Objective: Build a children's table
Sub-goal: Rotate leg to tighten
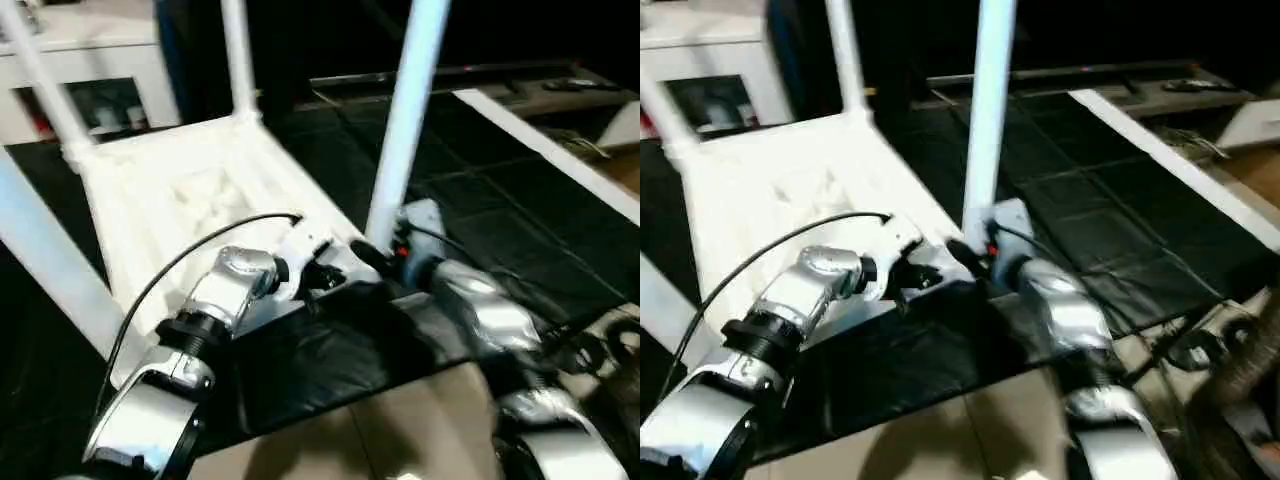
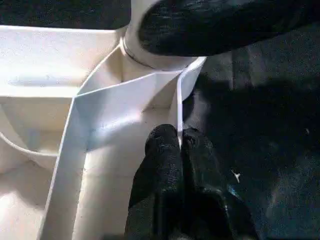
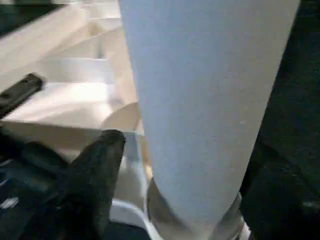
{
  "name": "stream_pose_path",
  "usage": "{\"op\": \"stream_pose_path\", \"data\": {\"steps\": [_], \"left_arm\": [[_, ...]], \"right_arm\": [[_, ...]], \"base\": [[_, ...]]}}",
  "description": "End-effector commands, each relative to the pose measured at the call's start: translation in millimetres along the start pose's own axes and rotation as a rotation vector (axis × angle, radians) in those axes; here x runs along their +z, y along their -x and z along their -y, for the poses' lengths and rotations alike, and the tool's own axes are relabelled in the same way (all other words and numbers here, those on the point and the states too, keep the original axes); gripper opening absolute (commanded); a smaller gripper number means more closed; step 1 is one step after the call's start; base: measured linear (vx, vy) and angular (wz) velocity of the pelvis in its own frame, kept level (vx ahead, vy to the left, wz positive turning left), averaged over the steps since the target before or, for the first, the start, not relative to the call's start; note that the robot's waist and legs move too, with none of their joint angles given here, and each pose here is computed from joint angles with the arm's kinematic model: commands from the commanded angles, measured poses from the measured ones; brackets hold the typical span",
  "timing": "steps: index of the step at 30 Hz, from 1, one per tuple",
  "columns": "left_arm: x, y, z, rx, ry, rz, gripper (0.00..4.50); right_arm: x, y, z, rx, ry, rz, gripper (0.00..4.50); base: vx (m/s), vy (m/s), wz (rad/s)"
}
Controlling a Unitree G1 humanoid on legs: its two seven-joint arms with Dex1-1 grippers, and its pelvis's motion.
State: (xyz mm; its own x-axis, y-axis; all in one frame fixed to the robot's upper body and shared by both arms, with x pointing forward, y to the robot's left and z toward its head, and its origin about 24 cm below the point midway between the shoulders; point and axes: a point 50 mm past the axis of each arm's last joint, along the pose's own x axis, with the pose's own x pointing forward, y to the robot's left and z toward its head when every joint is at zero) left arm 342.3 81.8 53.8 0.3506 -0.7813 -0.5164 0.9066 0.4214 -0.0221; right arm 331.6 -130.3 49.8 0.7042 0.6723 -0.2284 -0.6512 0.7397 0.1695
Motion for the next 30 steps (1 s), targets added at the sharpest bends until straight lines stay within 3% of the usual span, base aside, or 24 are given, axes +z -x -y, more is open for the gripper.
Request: {"op": "stream_pose_path", "data": {"steps": [1, 3, 6, 11, 17, 20, 23, 24, 29, 30], "left_arm": [[13.2, 0.1, -3.1, 0.005, -0.082, 0.014, 0.00], [12.7, 2.5, -4.6, -0.001, -0.099, 0.012, 0.00], [11.6, 7.8, -6.2, -0.038, -0.156, 0.019, 0.00], [9.4, 11.5, -7.8, -0.057, -0.186, 0.024, 0.00], [14.1, 15.7, -4.5, -0.072, -0.218, 0.089, 0.00], [18.8, 28.7, 0.1, -0.075, -0.247, 0.160, 0.54], [24.0, 39.9, 0.8, -0.046, -0.223, 0.237, 0.58], [27.8, 49.5, 2.9, -0.019, -0.203, 0.305, 0.73], [31.2, 60.5, 10.8, 0.011, -0.152, 0.402, 1.04], [30.1, 62.6, 13.3, 0.025, -0.139, 0.416, 1.31]], "right_arm": [[-6.7, 5.9, -14.2, 0.167, -0.024, 0.004, 3.72], [-6.3, 16.8, -11.0, 0.191, -0.015, 0.018, 3.98], [-11.3, 52.9, -5.3, 0.272, 0.008, 0.005, 4.18], [-19.1, 75.8, -4.9, 0.277, -0.016, -0.038, 4.50], [-22.7, 81.7, -10.1, 0.238, -0.018, -0.022, 4.50], [-24.2, 82.5, -24.8, 0.181, -0.045, 0.043, 4.50], [-23.5, 82.1, -34.7, 0.165, -0.040, 0.075, 4.50], [-23.9, 81.4, -41.1, 0.148, -0.044, 0.094, 4.50], [-24.6, 79.8, -51.4, 0.151, -0.074, 0.112, 4.50], [-25.3, 79.1, -54.8, 0.157, -0.069, 0.115, 4.50]], "base": [[0.000, 0.000, 0.00], [0.000, 0.000, 0.00], [0.000, 0.000, 0.00], [0.000, 0.000, 0.00], [0.000, 0.000, 0.00], [0.000, 0.000, 0.00], [0.000, 0.000, 0.00], [0.000, 0.000, 0.00], [0.000, 0.000, 0.00], [0.000, 0.000, 0.00]]}}
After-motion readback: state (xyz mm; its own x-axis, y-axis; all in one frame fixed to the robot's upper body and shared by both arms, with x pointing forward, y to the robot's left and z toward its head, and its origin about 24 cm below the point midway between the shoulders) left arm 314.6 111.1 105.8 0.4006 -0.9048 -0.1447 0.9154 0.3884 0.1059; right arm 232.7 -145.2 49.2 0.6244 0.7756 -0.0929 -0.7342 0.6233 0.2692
